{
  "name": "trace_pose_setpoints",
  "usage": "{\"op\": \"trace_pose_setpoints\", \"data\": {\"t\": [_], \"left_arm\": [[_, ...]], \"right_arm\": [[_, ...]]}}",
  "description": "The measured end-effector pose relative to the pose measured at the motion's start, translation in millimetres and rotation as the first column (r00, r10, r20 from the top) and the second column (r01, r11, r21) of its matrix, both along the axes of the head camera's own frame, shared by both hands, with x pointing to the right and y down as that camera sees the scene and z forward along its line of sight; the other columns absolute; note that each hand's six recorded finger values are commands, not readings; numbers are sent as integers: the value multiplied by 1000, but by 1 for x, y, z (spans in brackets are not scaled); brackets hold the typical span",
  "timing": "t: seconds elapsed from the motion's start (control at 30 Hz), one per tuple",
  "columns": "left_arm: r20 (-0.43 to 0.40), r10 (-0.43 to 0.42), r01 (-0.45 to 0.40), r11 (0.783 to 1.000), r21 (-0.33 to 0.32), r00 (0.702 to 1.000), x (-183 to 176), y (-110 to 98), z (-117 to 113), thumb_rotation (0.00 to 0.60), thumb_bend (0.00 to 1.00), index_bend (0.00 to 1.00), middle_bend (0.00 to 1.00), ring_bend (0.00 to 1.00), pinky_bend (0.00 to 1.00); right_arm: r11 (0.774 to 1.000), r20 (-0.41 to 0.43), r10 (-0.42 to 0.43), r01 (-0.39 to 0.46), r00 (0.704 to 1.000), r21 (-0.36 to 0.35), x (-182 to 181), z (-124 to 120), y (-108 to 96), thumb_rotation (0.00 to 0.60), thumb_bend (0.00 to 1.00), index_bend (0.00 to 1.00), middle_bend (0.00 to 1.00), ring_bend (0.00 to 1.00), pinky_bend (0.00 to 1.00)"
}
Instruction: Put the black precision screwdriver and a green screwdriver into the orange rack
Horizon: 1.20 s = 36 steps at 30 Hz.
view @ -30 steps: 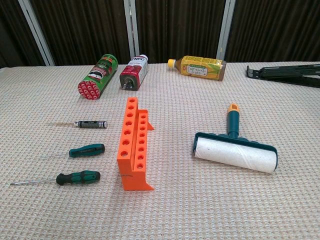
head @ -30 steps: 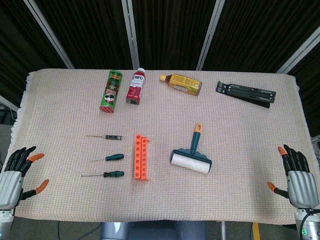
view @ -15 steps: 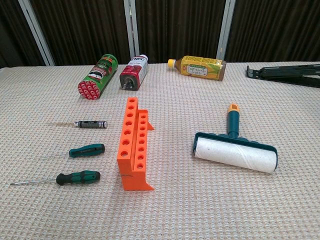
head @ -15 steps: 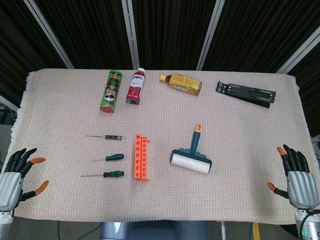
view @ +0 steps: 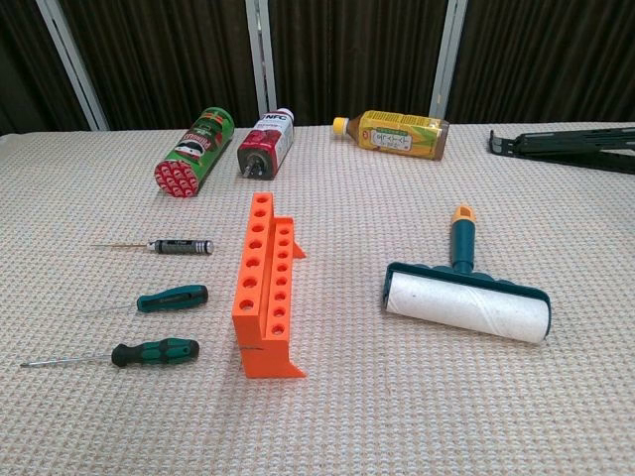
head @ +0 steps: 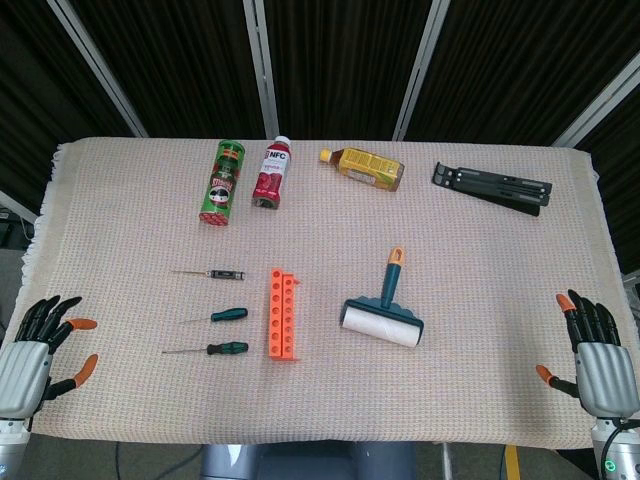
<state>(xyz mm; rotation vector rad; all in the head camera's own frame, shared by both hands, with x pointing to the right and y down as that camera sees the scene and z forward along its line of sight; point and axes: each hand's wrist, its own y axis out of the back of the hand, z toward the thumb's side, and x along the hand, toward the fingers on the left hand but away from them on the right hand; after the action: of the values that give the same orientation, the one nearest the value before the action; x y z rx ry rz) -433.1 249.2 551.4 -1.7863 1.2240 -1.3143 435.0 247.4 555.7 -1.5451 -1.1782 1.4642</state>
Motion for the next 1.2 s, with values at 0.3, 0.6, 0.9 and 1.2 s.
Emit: {"op": "trace_pose_setpoints", "data": {"t": [0.3,0.6,0.9,1.2], "left_arm": [[9,51,-51,999,-2,999,10,-13,4,600,372,374,133,54,0],[49,111,-110,994,-17,993,24,-46,18,600,433,429,166,95,0],[128,205,-193,976,-106,970,50,-90,54,600,201,389,148,73,0],[207,288,-253,951,-181,935,82,-135,102,600,349,391,133,64,0]], "right_arm": [[1000,-5,-1,1,1000,1,1,0,-1,600,0,0,0,0,0],[1000,-13,9,-9,1000,0,6,-2,-1,600,0,0,0,0,0],[1000,-17,11,-12,1000,-4,6,-2,-1,600,0,0,0,0,0],[1000,-28,17,-17,999,-5,6,-3,-2,600,0,0,0,0,0]]}}
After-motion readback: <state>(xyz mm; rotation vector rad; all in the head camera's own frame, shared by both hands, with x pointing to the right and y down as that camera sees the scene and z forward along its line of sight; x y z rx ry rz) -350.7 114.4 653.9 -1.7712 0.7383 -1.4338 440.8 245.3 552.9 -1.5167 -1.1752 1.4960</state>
